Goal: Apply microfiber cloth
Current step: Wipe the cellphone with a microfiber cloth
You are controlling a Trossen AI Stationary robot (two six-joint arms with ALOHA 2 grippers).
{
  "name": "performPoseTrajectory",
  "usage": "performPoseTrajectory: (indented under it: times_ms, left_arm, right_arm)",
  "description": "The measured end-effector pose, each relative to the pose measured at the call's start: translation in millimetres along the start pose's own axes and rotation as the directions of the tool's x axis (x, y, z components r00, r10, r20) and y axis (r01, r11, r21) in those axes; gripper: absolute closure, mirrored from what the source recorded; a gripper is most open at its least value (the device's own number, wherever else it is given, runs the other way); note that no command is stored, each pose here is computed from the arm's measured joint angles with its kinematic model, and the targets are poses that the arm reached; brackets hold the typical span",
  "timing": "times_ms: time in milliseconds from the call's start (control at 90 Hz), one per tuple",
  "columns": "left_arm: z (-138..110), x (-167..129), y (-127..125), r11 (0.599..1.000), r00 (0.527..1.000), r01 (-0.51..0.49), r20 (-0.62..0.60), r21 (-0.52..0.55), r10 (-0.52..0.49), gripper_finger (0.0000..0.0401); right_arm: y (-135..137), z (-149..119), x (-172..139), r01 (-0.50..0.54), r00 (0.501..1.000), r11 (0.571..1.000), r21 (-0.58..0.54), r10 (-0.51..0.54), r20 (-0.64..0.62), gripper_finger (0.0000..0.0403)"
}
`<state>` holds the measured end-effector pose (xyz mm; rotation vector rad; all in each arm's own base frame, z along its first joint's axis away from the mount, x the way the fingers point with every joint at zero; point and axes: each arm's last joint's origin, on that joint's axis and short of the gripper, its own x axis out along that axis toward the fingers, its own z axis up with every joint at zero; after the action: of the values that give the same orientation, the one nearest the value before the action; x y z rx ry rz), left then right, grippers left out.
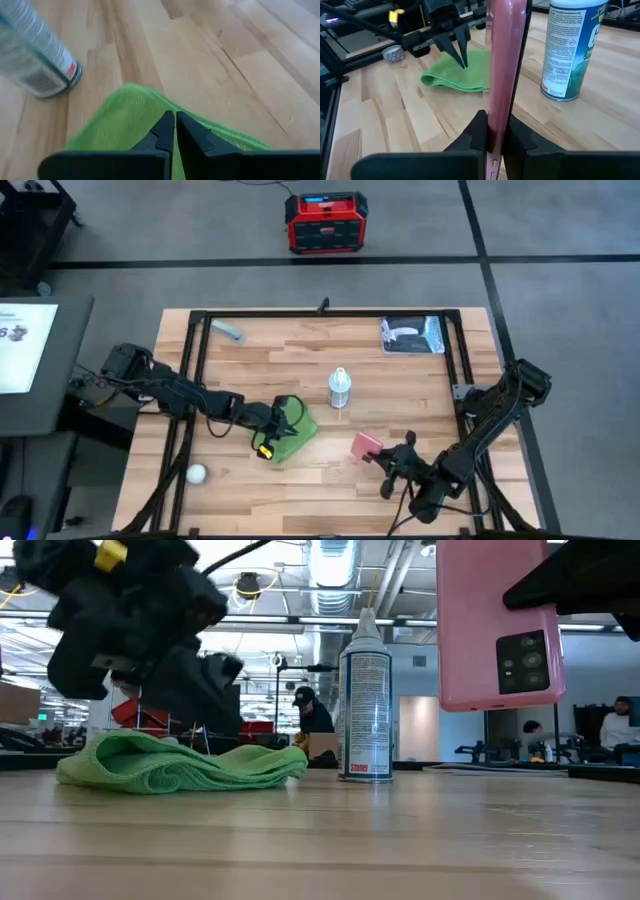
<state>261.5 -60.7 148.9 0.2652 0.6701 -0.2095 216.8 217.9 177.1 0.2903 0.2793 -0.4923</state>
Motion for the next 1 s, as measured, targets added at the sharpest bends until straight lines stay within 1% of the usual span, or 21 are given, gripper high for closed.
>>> performPoseTrajectory:
  times_ms: [78,167,256,322,422,578,633,722,800,889,922,1000]
  left_arm:
    - [13.5,-3.5,2.8,1.000,0.997,0.005,-0.078,0.021,-0.003,0.0390]
    - [27.8,-8.0,6.0,1.000,0.988,0.005,-0.154,0.020,-0.002,0.0369]
    - [38.1,-12.2,7.9,1.000,0.981,0.011,-0.195,0.015,-0.008,0.0343]
    - [41.2,-14.3,8.6,1.000,0.975,0.014,-0.220,0.010,-0.011,0.0321]
    - [37.9,-16.6,8.2,1.000,0.960,0.024,-0.281,0.008,-0.020,0.0291]
    - [27.8,-18.9,6.8,0.999,0.929,0.011,-0.368,-0.052,-0.029,0.0255]
    - [27.1,-18.8,6.7,0.998,0.927,0.004,-0.375,-0.069,-0.030,0.0246]
    - [26.8,-17.8,6.6,0.997,0.927,-0.003,-0.373,-0.083,-0.028,0.0235]
    - [20.3,-13.1,6.6,0.993,0.923,-0.019,-0.383,-0.116,-0.027,0.0229]
    - [5.2,-8.6,6.3,0.987,0.899,-0.043,-0.437,-0.157,-0.030,0.0224]
    - [1.6,-5.5,6.3,0.984,0.897,-0.052,-0.441,-0.170,-0.029,0.0224]
    - [-10.1,0.1,4.2,0.982,0.875,-0.060,-0.482,-0.179,-0.034,0.0223]
  right_arm:
    - [0.2,-0.5,0.0,-0.006,1.000,1.000,0.001,0.006,-0.014,0.0390]
    - [-0.6,-0.9,-0.1,-0.003,1.000,1.000,0.002,0.003,-0.017,0.0390]
    - [-2.0,-1.5,-0.1,0.004,1.000,1.000,-0.002,-0.004,-0.021,0.0390]
    - [-2.6,-1.8,-0.1,0.008,1.000,1.000,-0.004,-0.008,-0.022,0.0390]
    - [-2.7,-2.0,-0.3,0.007,1.000,1.000,-0.004,-0.008,-0.023,0.0390]
    - [-2.4,-3.1,-2.6,0.001,1.000,1.000,-0.010,-0.001,-0.026,0.0390]
    - [-2.4,-3.4,-3.1,0.000,1.000,1.000,-0.013,0.000,-0.027,0.0390]
    - [-2.1,-4.0,-4.4,-0.004,1.000,1.000,-0.015,0.004,-0.028,0.0390]
    - [-2.1,-3.9,-4.3,-0.004,1.000,1.000,-0.014,0.004,-0.028,0.0390]
    - [-2.0,-4.0,-4.3,-0.005,1.000,1.000,-0.011,0.005,-0.028,0.0390]
    - [-1.9,-3.9,-4.4,-0.006,1.000,1.000,-0.010,0.006,-0.027,0.0390]
    - [-2.1,-4.2,-4.6,-0.006,1.000,1.000,-0.013,0.005,-0.028,0.0390]
